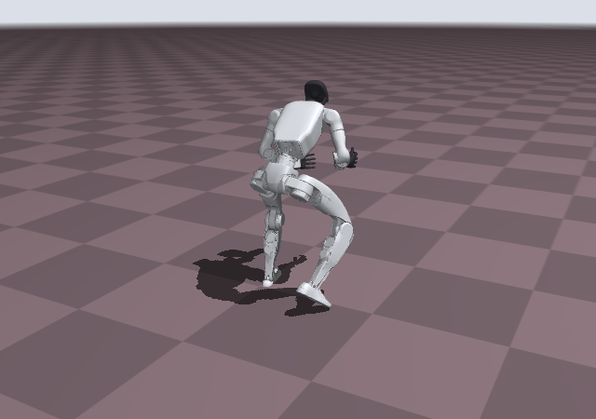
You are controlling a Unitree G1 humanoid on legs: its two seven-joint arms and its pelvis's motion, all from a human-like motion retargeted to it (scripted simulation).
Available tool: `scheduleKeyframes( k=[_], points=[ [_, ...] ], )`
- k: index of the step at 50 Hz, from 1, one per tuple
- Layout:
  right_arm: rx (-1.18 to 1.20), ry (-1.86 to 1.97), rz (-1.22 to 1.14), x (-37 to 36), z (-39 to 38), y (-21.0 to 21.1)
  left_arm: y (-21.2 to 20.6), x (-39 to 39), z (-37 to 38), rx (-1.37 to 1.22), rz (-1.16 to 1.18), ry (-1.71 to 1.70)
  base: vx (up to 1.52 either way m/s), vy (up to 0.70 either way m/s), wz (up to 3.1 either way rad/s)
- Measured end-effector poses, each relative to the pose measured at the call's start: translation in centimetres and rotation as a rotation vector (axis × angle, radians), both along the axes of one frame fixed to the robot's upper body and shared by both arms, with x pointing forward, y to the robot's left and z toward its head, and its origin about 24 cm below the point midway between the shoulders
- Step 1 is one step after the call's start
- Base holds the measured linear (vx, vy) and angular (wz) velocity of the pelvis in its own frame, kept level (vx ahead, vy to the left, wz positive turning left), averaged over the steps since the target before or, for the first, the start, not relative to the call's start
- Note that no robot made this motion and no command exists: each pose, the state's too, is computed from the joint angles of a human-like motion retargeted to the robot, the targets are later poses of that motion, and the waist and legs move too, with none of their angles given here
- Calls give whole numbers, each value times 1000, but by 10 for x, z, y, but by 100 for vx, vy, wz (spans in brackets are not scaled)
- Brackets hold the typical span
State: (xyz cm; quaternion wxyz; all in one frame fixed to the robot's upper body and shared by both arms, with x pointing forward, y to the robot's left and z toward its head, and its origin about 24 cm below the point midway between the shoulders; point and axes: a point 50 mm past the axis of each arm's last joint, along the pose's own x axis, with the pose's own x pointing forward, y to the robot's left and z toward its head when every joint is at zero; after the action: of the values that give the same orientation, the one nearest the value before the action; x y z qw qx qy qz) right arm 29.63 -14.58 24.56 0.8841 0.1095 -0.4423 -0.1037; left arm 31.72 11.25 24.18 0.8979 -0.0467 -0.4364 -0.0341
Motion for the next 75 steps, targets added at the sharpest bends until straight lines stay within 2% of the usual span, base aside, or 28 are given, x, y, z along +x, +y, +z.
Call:
scheduleKeyframes(
  k=[10, 18, 27, 36, 46, 50, 54, 61, 68, 75],
  points=[
    [13, -8, -39, -5, 0, -8, -54, -17, 76, 93, -147, -282, 37, 9, 20],
    [-84, -25, -119, -2, 10, -11, -58, -24, 91, 108, -174, -357, 43, -11, 59],
    [-94, -100, -15, -5, 24, 3, -9, -7, 30, 179, -34, -146, 50, -28, -3],
    [-168, -188, 52, -9, 44, 15, 46, -16, -39, 68, 67, 107, 46, -17, 1],
    [-217, -223, -10, -8, 57, 15, 83, -32, -55, 34, 168, 163, 43, 4, -57],
    [-114, -190, 5, -8, 42, 8, 86, -32, -44, 46, 191, 109, 48, 20, -57],
    [2, -97, -26, -8, 18, -13, 68, -19, -22, 9, 132, 56, 47, 23, 19],
    [130, 5, -69, -11, -9, -39, 10, -4, 36, 12, -15, -102, 43, 15, 12],
    [65, -38, -75, -12, 4, -31, -31, -19, 93, 142, -118, -328, 39, 0, 29],
    [-34, -92, -119, -12, 22, -25, -51, -29, 98, 221, -201, -378, 45, -20, 69]
  ],
)
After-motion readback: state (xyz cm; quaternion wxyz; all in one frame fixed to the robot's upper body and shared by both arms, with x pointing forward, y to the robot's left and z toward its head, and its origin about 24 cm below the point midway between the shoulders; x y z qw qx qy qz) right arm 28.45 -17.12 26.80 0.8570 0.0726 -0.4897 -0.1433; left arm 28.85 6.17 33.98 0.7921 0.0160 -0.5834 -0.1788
